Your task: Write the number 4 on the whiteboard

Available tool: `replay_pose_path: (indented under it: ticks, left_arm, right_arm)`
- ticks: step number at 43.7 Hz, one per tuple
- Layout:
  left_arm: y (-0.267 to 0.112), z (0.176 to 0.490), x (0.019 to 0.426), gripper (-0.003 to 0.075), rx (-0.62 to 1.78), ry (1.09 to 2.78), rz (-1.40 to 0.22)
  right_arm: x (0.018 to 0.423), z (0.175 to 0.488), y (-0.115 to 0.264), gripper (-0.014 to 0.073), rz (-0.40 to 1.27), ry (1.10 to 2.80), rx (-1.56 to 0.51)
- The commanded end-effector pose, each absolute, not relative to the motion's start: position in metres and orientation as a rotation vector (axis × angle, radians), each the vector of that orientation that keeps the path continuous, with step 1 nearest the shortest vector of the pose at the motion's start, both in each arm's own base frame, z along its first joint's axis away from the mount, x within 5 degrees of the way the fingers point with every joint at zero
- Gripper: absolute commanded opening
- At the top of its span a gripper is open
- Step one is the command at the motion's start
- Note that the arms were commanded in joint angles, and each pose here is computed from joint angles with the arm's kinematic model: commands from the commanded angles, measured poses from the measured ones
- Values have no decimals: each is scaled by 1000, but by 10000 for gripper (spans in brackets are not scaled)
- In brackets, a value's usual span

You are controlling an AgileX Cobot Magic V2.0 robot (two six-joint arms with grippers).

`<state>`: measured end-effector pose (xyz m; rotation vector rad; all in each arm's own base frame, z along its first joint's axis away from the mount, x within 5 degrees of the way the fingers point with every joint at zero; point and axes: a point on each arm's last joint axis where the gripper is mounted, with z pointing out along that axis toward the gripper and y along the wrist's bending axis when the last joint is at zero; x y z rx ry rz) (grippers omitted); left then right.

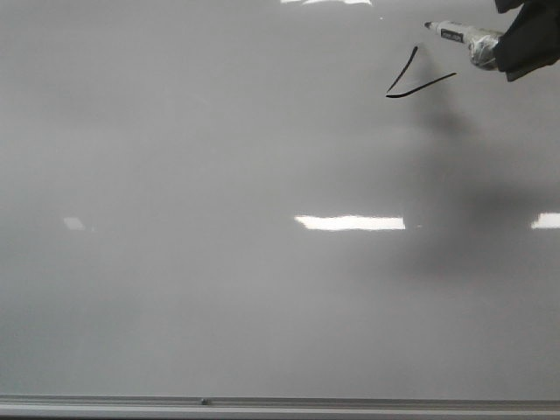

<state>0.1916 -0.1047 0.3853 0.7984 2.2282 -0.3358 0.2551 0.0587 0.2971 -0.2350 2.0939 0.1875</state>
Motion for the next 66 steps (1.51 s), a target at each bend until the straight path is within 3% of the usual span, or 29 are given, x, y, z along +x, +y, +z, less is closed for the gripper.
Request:
replay_pose_path:
  ticks: [1,10,13,27,40,47,59,66]
  left_arm:
    - [-104,402,191,459,740,2131,-357]
    - [-104,402,191,458,740,2131,-357]
    - [-104,402,191,458,740,2131,-357]
    - [-106,406,189,459,852,2073,-332]
    - [-150,407,173,469,1336,1881,-379]
    - [-191,396,166,572,1562,1787,-432]
    - [-246,358,161,564,1827,1723,-470]
    - [-264,341,168,564,1844,1727,-467]
  right_arm:
    - [265,308,60,-71,175,2021,-228]
    - [253,275,64,-71,222,2359,-318]
    - [249,273,64,-71,230,2402,-331]
    - [223,313,59,-71,230,2237,-334]
    - [169,323,82,-71,161,2139,-1065]
    - [153,323,101,-71,279,2053,-1285]
    - [146,325,111,-71,362,1977,-1363]
    - [146,325,111,-71,362,1977,-1363]
